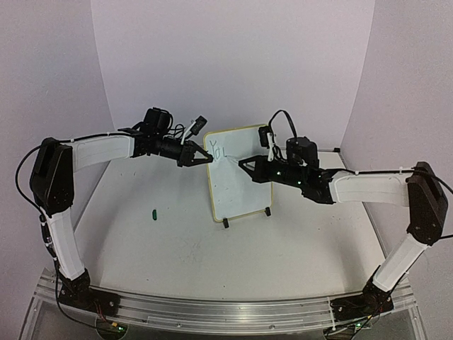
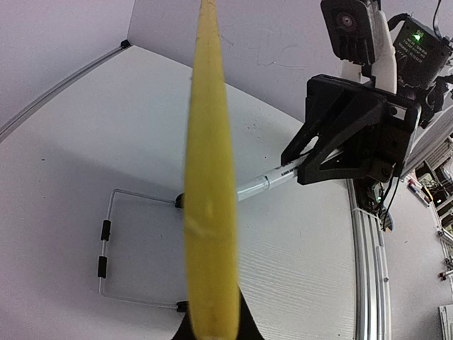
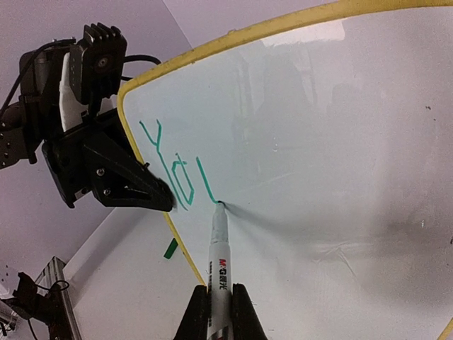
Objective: Write a sentence on the whiteboard
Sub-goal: Pick up the sentence from the whiteboard.
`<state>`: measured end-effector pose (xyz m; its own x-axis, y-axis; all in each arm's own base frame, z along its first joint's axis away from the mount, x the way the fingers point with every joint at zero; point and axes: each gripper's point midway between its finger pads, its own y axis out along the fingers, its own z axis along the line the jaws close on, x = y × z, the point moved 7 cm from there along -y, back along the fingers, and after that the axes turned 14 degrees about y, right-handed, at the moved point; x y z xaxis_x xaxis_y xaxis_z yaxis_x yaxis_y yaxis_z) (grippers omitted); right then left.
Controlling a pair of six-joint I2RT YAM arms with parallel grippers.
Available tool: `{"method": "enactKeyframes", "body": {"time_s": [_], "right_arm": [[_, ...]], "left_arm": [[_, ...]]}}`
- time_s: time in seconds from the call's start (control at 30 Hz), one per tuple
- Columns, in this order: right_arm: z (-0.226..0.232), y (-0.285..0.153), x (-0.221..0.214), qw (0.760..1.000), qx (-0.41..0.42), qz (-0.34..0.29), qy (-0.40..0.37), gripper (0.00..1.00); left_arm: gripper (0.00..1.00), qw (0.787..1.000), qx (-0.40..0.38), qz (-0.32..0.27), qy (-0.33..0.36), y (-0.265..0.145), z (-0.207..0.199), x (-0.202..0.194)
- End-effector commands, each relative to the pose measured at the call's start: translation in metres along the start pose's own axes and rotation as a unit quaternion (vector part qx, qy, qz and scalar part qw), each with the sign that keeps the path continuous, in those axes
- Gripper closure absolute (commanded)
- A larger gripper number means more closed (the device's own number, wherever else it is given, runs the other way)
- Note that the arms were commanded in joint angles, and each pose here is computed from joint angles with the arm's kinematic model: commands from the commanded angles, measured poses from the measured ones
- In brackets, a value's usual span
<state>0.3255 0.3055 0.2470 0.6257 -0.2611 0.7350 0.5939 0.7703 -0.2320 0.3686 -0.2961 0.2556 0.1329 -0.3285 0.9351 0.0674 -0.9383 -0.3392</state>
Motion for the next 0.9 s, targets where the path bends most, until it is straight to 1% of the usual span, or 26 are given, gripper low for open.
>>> {"method": "enactKeyframes", "body": {"time_s": [0.0,0.6,0.87], "right_arm": [[0.011,-0.014,0.027,0.999,-0.011,-0.047,-0.022,1.00],[0.021,-0.010,0.047,0.997,0.001,-0.069,-0.036,1.00],[0.014,-0.006,0.040,0.998,-0.003,-0.056,-0.028,1.00]], "left_arm": [[1.00,1.000,-0.014,0.015,-0.009,0.005,-0.005,-0.002],[1.00,1.000,-0.016,0.016,-0.010,0.006,-0.005,-0.003],[1.00,1.000,-0.015,0.017,-0.010,0.006,-0.005,-0.004]]}}
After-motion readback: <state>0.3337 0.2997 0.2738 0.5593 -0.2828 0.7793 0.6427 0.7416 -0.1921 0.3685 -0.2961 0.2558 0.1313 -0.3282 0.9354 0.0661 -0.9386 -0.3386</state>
